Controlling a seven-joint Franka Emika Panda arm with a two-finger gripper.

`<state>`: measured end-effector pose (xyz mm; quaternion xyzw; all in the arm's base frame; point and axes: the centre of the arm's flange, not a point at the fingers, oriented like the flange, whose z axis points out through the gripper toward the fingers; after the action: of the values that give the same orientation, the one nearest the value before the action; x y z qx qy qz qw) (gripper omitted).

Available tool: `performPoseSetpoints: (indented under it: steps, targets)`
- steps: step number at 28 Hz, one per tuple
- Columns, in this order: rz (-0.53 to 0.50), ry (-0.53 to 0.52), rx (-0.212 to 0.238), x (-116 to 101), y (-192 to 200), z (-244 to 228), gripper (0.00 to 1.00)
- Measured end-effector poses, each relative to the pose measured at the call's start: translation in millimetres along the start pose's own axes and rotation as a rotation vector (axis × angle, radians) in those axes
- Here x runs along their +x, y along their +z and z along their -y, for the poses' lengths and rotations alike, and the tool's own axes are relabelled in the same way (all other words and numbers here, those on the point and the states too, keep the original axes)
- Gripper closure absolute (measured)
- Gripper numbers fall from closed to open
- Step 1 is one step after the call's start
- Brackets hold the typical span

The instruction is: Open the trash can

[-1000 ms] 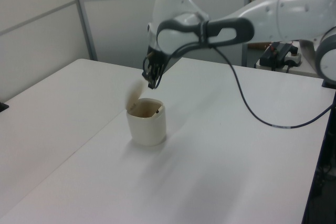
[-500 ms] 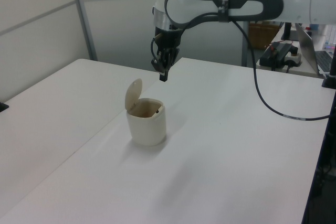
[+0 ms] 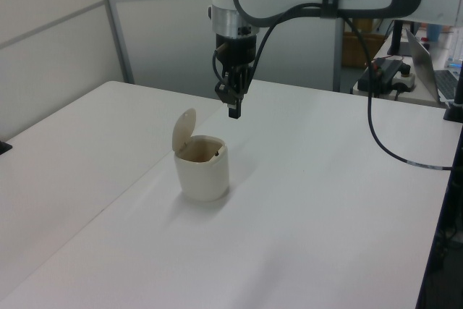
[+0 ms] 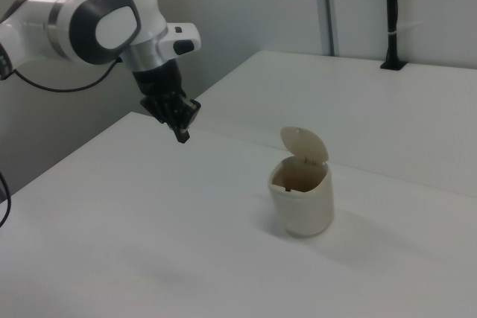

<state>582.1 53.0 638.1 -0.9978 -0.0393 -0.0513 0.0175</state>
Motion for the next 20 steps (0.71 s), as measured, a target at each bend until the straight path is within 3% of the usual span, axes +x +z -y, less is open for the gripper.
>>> performPoseSetpoints:
  steps: [20]
  targets:
    - [0.041, 0.01, -0.002, -5, 10, -5, 0.19]
